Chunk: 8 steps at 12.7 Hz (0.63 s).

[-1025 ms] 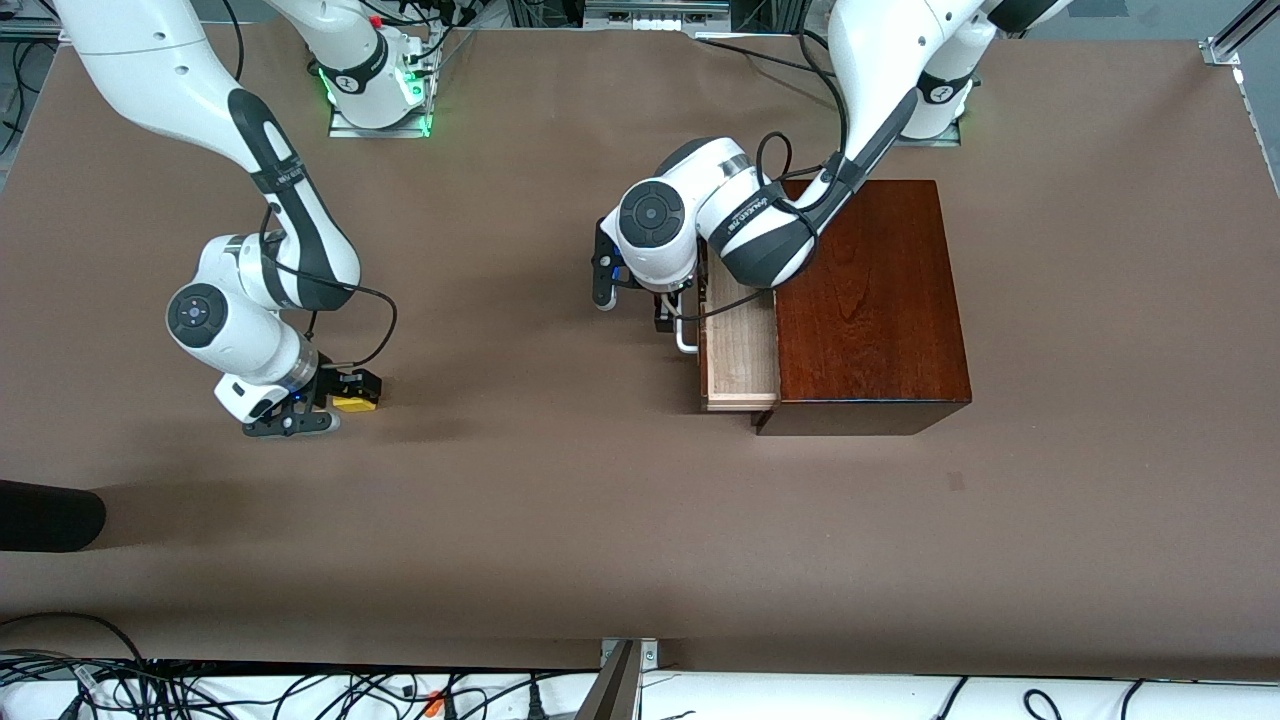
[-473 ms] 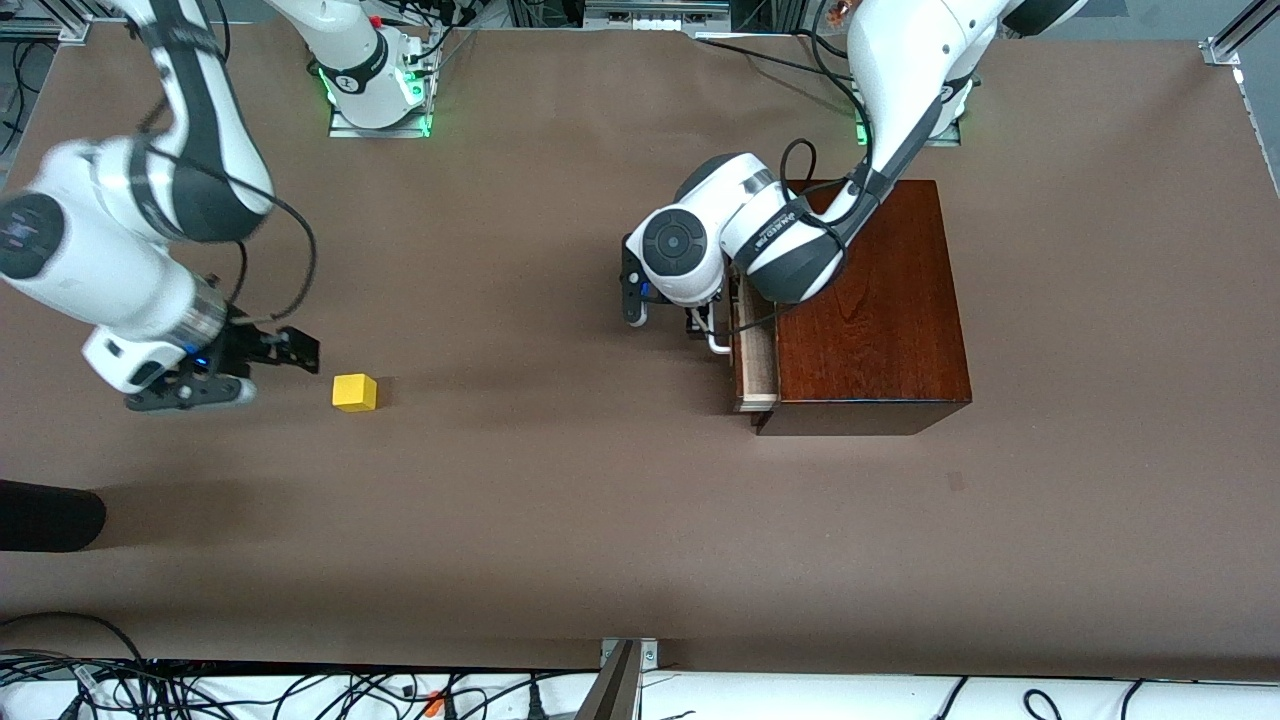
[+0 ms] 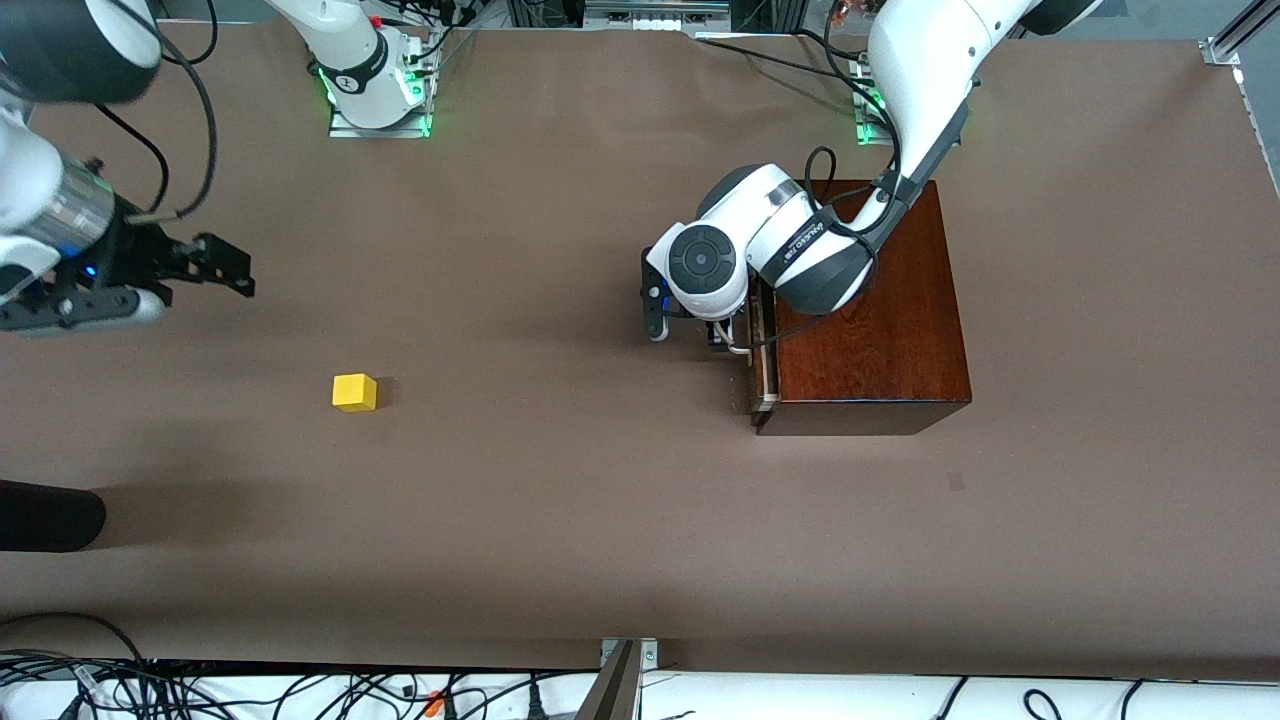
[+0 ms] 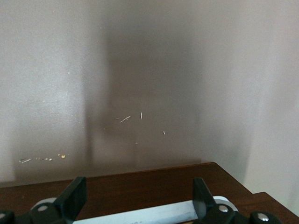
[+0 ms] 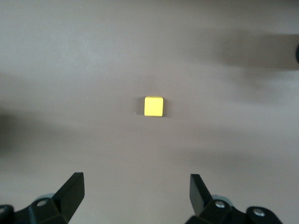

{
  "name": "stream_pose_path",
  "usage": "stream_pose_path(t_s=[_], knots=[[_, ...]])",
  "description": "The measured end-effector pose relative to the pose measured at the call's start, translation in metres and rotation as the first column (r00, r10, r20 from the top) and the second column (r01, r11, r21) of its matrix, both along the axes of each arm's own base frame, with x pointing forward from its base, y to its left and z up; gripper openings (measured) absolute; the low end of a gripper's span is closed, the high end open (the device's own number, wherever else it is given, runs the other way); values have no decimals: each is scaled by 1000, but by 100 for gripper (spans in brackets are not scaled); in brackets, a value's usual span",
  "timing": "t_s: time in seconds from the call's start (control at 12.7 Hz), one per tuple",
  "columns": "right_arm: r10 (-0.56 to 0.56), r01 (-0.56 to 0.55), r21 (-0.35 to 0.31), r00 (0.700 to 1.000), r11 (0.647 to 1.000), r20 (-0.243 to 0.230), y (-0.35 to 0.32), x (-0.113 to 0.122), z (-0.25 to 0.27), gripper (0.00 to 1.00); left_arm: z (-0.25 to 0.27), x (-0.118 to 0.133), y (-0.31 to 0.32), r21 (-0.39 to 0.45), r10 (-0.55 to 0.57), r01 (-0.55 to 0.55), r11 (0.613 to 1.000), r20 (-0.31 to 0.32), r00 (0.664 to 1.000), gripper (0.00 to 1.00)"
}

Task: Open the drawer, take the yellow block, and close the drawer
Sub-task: 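Set the yellow cube on the table and open the right gripper, then push the drawer shut into the box with the left gripper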

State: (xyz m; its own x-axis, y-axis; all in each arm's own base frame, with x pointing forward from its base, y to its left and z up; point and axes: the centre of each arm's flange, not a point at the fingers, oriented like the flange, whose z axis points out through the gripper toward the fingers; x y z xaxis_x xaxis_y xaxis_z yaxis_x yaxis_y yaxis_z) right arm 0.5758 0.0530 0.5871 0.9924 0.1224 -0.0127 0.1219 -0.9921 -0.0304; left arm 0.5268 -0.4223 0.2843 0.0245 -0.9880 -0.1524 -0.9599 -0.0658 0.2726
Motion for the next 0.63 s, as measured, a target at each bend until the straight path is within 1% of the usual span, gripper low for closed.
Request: stream_pose_path(t_s=[0.16,0.24,0.39,0.63], knots=[[10,-10,0,1000,1000,17,3,-21,31,100,0,0,0,1,0,0,1000,0,1000,100],[13,-13,0,1000,1000,27,5,-28,40,100,0,0,0,1,0,0,1000,0,1000,100],[14,-14,0,999,1000,32,5,-30,43,100,0,1,2,2,2,-2,1000,-2,1000,100],[8,-8,-1,1000,1000,18,2,-26,36,100,0,4,6,4,9,-9,1000,-3,1000,100]])
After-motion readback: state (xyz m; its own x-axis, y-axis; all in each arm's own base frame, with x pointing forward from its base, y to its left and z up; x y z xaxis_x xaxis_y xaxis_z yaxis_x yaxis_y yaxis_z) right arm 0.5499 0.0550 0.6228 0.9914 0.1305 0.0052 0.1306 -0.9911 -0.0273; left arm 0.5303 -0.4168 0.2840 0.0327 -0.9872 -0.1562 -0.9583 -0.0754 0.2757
